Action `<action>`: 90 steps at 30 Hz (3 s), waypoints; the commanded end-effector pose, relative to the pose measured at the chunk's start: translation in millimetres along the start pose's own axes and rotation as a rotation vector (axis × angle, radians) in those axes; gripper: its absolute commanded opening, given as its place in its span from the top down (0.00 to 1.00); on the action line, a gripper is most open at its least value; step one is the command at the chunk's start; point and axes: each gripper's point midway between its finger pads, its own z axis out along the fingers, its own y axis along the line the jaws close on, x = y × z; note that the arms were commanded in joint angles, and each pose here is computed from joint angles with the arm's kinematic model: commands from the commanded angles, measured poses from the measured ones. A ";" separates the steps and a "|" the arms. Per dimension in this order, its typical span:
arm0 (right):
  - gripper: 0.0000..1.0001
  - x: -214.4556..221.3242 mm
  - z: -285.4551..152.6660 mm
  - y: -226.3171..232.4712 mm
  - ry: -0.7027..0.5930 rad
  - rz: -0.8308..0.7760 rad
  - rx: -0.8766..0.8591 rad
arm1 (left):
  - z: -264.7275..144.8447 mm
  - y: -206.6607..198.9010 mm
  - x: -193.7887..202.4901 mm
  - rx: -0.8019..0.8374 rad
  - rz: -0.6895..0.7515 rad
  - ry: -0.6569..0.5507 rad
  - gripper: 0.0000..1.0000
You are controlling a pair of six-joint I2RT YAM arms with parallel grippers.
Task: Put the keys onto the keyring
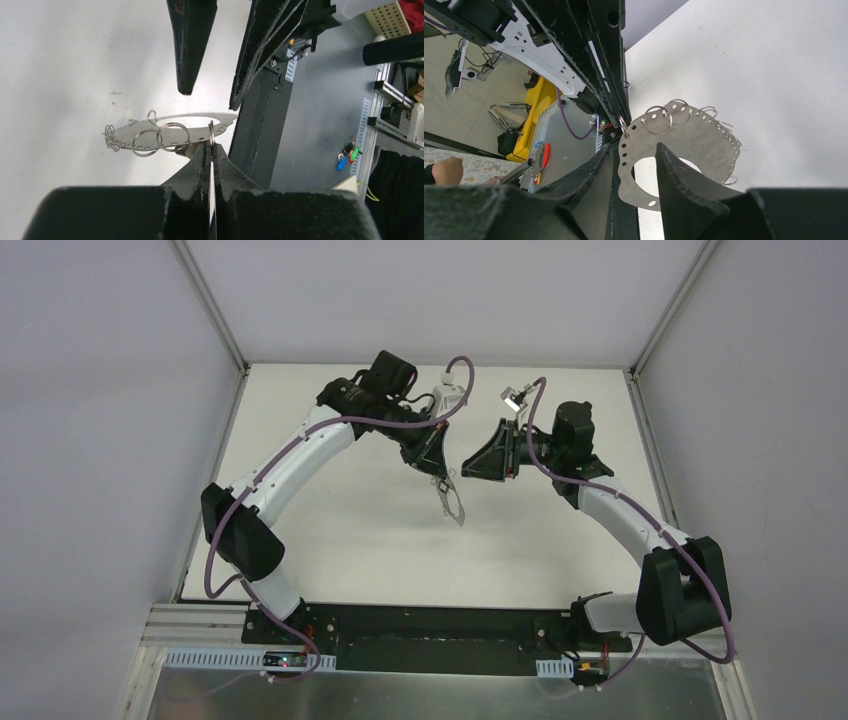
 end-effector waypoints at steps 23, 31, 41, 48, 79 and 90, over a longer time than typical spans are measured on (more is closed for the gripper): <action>0.73 6.0 12.2 39.1 0.066 -0.125 -0.123 | 12.0 -33.3 8.7 0.112 -0.121 0.105 1.00; 0.81 10.2 14.3 37.0 0.081 -0.115 -0.135 | 11.1 -34.3 8.8 0.114 -0.112 0.101 1.00; 0.96 12.1 14.8 37.3 0.095 -0.105 -0.152 | 10.7 -30.1 8.6 0.102 -0.108 0.098 1.00; 1.00 8.2 15.2 36.7 0.090 -0.100 -0.145 | 8.7 -21.6 6.2 0.086 -0.115 0.074 1.00; 1.00 -10.2 8.9 25.9 0.015 -0.056 -0.086 | 4.6 -23.2 9.6 0.191 -0.010 -0.037 0.85; 1.00 -8.6 8.1 21.3 0.015 -0.054 -0.079 | -3.1 -27.8 6.4 0.185 0.027 -0.044 0.82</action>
